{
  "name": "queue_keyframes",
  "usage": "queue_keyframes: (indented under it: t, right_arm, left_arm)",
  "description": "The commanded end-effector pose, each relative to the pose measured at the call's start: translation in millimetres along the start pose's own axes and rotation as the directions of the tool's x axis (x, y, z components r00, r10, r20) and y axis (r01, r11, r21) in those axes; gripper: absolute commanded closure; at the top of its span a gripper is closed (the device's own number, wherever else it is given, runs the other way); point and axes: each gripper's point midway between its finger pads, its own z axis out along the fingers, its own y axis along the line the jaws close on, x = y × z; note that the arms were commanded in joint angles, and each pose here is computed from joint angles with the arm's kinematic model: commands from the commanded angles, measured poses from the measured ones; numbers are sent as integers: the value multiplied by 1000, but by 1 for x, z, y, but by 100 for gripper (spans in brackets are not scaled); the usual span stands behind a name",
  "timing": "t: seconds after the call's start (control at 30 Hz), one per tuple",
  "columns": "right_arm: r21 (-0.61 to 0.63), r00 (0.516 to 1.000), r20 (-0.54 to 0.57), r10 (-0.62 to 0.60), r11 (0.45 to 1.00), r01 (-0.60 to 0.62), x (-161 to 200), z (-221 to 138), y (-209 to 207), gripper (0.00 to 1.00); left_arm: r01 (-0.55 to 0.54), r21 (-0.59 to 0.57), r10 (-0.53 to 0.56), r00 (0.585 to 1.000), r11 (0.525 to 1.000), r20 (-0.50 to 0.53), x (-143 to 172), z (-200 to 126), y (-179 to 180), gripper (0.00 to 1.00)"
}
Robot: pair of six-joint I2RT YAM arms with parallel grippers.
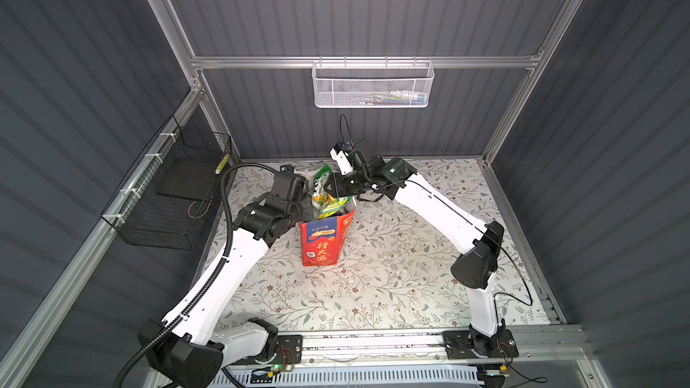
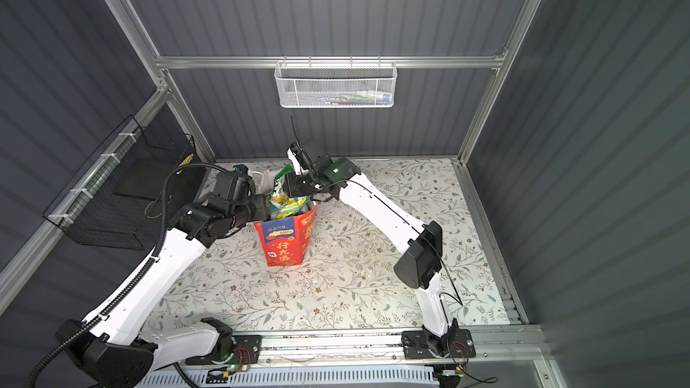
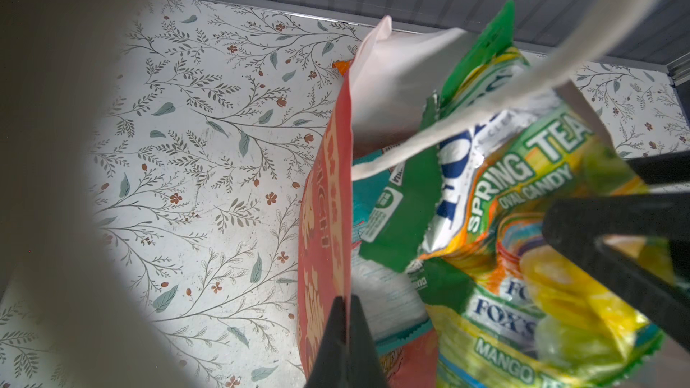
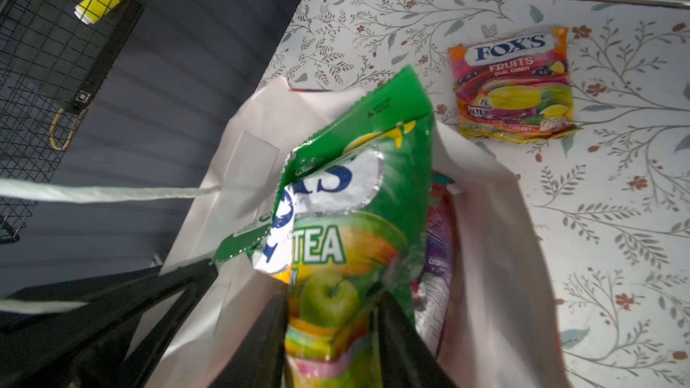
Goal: Place the snacks into the paper bag
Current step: Place the snack in the paper bag.
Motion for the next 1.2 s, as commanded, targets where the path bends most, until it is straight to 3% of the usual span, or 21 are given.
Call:
queue_keyframes:
  t: [0.0, 0.27, 0.5, 0.6, 0.77, 1.17]
  right_arm:
    - [-20, 1000, 28, -10, 1000, 11, -5, -14, 11, 52]
    - [-12, 995, 77, -60, 998, 61, -9, -39, 29, 47]
    - [76, 983, 138, -117, 991, 107, -15, -59, 30, 47]
    - [61, 988, 106, -110, 993, 104, -10, -47, 31, 49]
    - [63, 996, 15, -88, 994, 87, 6, -16, 27, 62]
    - [89, 982, -189, -25, 995, 42, 59, 47, 5, 63]
  left_arm:
    - [-5, 31, 3, 999, 999, 44, -13, -10, -5, 100]
    - [-3, 21, 2, 999, 1000, 46, -13, -10, -3, 100]
    - [12, -24, -10, 998, 1000, 65, -16, -13, 6, 100]
    - [15, -27, -13, 997, 1000, 72, -17, -15, 7, 100]
    - [15, -42, -12, 997, 999, 75, -17, -14, 10, 100]
    - [16, -38, -13, 997, 999, 74, -17, -14, 9, 100]
